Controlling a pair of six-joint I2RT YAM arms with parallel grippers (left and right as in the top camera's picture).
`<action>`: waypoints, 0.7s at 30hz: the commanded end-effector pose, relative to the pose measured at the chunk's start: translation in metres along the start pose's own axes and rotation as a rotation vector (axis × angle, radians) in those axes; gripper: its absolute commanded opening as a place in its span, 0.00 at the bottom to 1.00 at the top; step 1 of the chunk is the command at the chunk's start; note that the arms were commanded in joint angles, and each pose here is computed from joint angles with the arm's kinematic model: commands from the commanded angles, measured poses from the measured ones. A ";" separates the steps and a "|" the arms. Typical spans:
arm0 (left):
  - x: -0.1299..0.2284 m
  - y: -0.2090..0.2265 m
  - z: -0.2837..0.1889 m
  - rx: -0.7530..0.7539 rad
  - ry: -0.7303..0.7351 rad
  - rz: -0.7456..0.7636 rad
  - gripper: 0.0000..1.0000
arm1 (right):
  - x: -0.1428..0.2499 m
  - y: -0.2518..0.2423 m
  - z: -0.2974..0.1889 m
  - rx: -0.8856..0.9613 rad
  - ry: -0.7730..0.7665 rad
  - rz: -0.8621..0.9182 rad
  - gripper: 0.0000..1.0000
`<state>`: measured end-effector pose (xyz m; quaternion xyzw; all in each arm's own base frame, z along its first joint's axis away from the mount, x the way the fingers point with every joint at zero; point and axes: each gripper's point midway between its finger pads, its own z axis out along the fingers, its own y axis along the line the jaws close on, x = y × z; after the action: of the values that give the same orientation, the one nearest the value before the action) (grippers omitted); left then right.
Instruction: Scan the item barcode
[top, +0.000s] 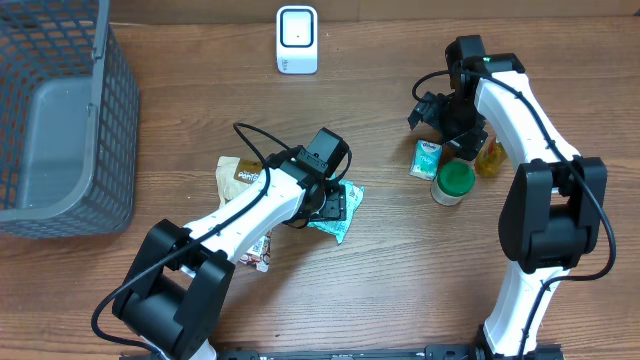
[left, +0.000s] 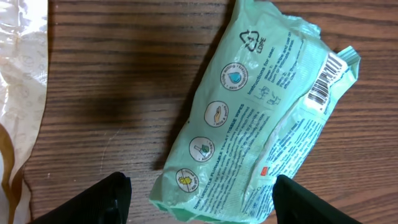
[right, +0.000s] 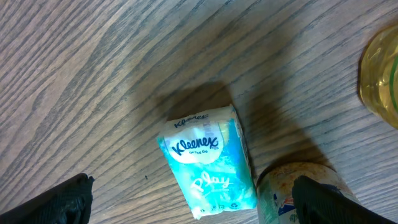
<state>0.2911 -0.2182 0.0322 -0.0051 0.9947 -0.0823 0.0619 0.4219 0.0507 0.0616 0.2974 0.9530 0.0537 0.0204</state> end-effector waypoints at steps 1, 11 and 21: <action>0.005 0.007 0.007 -0.025 0.002 -0.010 0.76 | -0.008 0.006 -0.016 -0.033 -0.038 -0.005 1.00; 0.013 0.012 0.018 -0.024 0.010 -0.026 0.79 | -0.008 0.006 -0.016 -0.033 -0.039 -0.005 1.00; 0.009 0.018 0.019 -0.057 -0.021 -0.029 0.59 | -0.008 0.006 -0.016 -0.033 -0.039 -0.005 1.00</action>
<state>0.2845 -0.2135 0.0144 -0.0159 0.9945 -0.0831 0.0614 0.4220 0.0507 0.0616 0.2974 0.9530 0.0538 0.0206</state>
